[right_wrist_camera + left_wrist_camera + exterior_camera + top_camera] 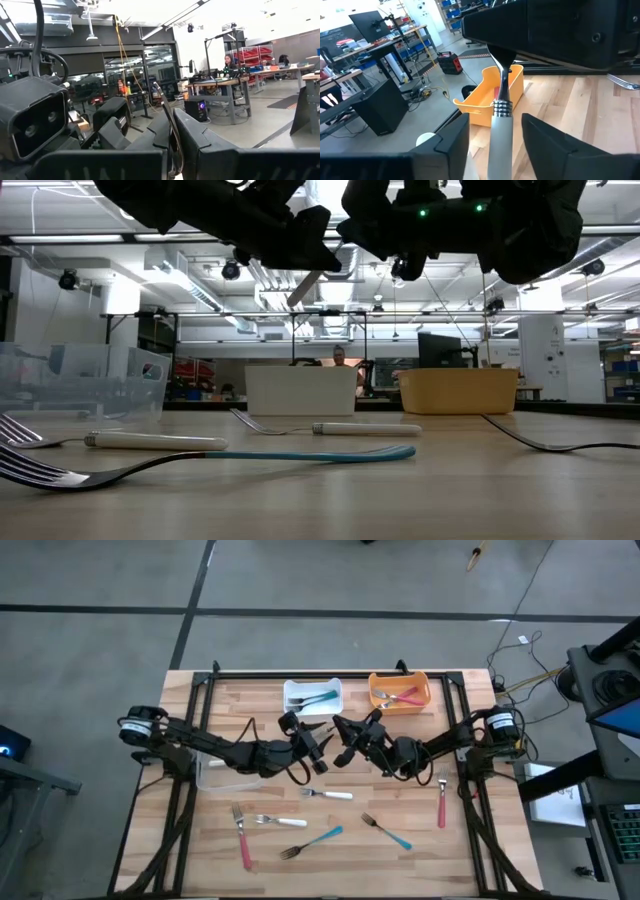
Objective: Sort silverware by color (type)
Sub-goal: Put the top white fork into the transparent bin
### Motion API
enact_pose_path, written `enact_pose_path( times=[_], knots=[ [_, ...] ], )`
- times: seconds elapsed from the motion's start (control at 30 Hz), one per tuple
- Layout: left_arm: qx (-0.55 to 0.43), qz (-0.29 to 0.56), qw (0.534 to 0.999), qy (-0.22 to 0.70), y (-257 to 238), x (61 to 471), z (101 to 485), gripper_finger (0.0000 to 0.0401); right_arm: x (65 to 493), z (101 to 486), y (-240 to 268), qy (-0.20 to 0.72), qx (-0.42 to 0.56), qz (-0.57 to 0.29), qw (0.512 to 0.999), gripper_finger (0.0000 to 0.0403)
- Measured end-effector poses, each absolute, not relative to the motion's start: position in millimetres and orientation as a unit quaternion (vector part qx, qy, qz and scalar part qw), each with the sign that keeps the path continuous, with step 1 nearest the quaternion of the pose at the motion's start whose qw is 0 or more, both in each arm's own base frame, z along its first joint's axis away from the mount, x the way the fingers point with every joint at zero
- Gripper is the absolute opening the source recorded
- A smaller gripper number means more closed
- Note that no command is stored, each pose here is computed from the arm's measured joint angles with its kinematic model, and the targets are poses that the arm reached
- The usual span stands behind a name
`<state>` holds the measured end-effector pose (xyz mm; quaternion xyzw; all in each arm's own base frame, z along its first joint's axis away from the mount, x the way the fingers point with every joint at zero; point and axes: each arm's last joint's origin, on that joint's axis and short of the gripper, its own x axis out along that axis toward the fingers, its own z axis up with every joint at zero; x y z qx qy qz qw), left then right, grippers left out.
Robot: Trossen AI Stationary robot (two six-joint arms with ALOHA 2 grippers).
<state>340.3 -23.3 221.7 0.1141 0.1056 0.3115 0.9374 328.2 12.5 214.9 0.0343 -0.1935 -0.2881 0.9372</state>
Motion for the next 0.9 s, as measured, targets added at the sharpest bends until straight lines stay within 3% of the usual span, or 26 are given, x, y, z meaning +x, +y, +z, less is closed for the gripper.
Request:
enact_pose_path(
  times=[0.3, 0.53, 0.9],
  knots=[
    [0.119, 0.308, 0.937, 0.115, -23.4, 340.0, 219.8, 0.0032, 329.3, 213.4, 12.6, -0.19, 0.031, -0.289, 0.938, 0.0009],
    [0.122, 0.305, 0.937, 0.119, -24.6, 337.3, 223.2, 0.0033, 329.4, 213.2, 12.9, -0.186, 0.024, -0.288, 0.939, 0.0018],
    [0.107, 0.273, 0.938, 0.186, -20.6, 295.3, 257.4, 0.0035, 329.2, 214.9, 13.2, -0.16, 0.023, -0.285, 0.945, 0.011]
  ],
)
